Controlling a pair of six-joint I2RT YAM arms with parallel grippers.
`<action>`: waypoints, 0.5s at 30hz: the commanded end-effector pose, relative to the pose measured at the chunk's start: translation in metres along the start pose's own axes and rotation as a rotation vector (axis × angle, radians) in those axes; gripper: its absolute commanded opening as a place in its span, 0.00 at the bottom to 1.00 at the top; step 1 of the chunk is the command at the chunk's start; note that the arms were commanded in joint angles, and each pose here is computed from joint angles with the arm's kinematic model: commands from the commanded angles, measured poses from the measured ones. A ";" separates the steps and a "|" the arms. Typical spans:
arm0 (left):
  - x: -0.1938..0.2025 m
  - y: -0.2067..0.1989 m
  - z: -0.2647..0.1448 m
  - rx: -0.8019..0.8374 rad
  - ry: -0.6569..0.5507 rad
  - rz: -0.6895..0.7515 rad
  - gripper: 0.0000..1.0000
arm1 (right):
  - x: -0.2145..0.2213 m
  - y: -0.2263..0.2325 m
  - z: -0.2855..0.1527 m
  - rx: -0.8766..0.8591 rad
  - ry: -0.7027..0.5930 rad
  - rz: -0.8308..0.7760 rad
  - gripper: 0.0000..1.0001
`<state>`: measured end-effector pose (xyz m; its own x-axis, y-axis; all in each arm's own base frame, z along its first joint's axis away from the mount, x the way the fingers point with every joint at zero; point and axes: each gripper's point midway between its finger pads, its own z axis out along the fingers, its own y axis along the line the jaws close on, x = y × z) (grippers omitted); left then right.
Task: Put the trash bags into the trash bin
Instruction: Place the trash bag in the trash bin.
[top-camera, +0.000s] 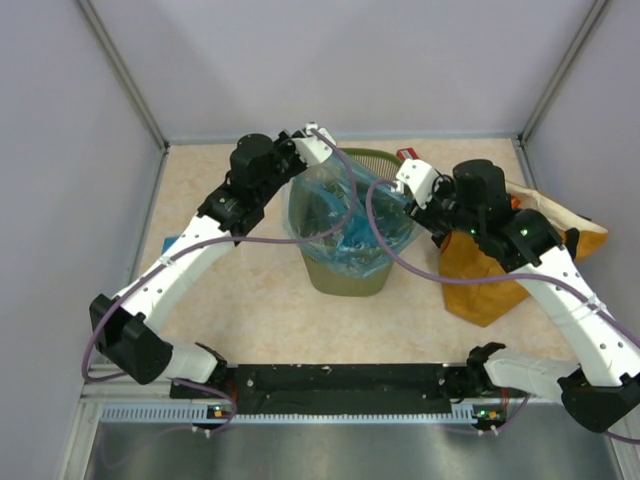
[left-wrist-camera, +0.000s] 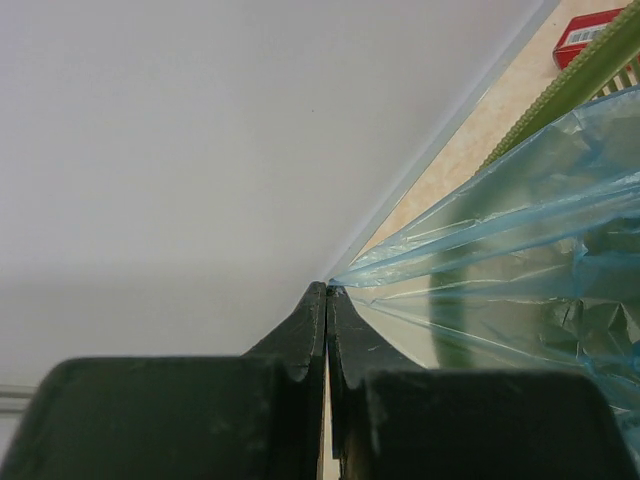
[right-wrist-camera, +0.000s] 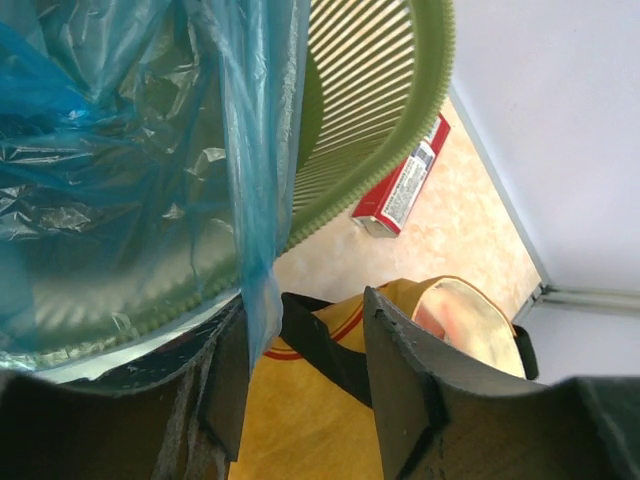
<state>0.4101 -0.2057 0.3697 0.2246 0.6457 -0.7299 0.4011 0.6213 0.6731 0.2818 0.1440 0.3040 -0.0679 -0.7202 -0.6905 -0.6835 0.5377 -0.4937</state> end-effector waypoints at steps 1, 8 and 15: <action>-0.006 0.015 0.007 -0.078 -0.036 -0.037 0.00 | -0.028 -0.032 -0.016 0.110 -0.081 0.038 0.42; -0.008 0.019 0.014 -0.105 -0.055 -0.065 0.00 | -0.034 -0.040 -0.012 0.130 -0.088 0.057 0.27; -0.002 0.012 0.019 -0.083 -0.042 -0.069 0.00 | -0.030 -0.050 0.004 0.151 -0.069 0.083 0.01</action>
<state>0.4246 -0.2066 0.3710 0.2213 0.6153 -0.7566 0.3635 0.6679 0.6495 0.3044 0.1452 0.3232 -0.0779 -0.6884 -0.7211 -0.6280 0.5957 -0.5008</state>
